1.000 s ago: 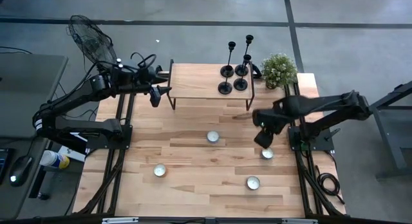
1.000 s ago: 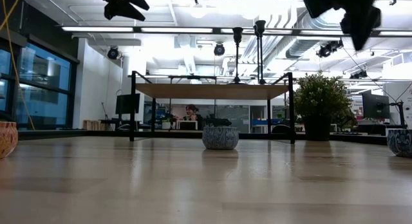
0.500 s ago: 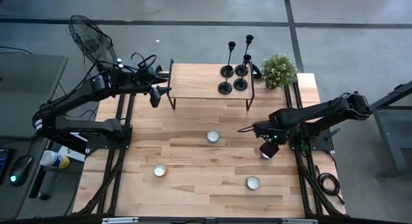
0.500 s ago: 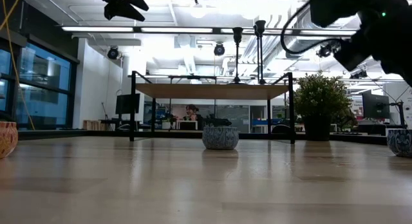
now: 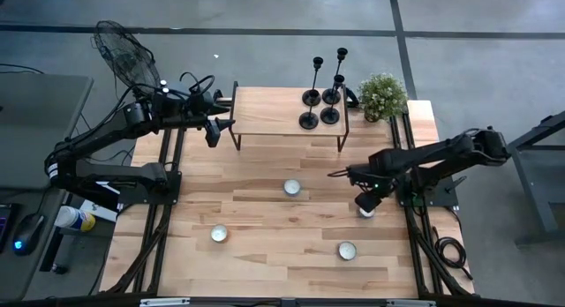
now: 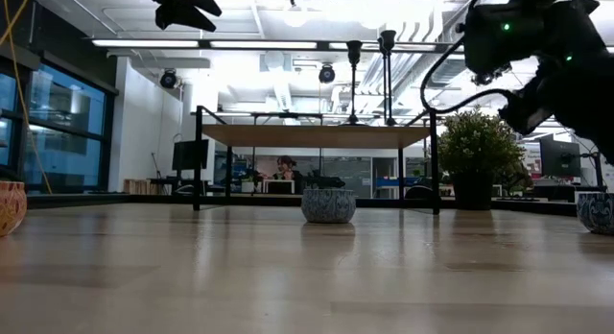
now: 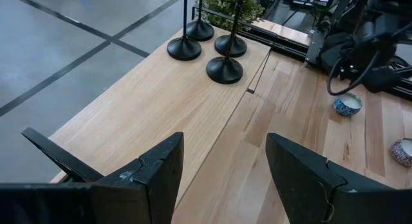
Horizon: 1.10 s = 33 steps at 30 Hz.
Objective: Pick & Place candle stick holders
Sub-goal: Put the blue scented candle on the shelf
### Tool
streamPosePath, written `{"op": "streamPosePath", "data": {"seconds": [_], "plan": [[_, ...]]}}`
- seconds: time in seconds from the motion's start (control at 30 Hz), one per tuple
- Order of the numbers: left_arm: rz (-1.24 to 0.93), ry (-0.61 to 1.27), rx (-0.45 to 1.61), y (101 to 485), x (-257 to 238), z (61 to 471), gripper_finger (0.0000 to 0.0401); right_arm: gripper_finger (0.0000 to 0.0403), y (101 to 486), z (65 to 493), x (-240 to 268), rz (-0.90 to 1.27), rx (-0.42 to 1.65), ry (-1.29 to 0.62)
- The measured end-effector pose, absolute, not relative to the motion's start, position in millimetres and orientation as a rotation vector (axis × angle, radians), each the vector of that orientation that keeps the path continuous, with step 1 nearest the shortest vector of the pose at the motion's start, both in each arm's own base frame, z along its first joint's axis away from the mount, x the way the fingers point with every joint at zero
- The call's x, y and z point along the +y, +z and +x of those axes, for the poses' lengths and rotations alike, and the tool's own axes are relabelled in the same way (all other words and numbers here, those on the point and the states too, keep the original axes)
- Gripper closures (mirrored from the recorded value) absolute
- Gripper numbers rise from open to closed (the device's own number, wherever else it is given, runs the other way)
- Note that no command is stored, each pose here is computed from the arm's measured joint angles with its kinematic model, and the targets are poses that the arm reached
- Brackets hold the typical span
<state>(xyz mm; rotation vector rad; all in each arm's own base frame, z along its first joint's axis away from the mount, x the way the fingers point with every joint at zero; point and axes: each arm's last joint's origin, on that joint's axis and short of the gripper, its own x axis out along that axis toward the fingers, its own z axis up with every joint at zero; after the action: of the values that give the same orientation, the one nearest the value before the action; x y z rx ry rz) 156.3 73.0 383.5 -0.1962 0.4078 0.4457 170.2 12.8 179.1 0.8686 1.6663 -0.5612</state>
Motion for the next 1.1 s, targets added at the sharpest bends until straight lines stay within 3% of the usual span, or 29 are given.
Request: {"op": "streamPosePath", "data": {"seconds": [0.27,0.67,1.1], "plan": [[-0.196,0.446,0.408,383.5,73.0,156.2,0.0185,0.028,173.3,175.5,14.4,0.895,1.609,-0.5],[-0.197,0.446,0.408,383.5,73.0,156.2,0.0185,0.0257,171.5,172.6,13.7,0.879,1.622,-0.525],[-0.197,0.446,0.408,383.5,73.0,156.2,0.0185,0.0263,171.4,171.9,13.4,0.862,1.624,-0.532]]}}
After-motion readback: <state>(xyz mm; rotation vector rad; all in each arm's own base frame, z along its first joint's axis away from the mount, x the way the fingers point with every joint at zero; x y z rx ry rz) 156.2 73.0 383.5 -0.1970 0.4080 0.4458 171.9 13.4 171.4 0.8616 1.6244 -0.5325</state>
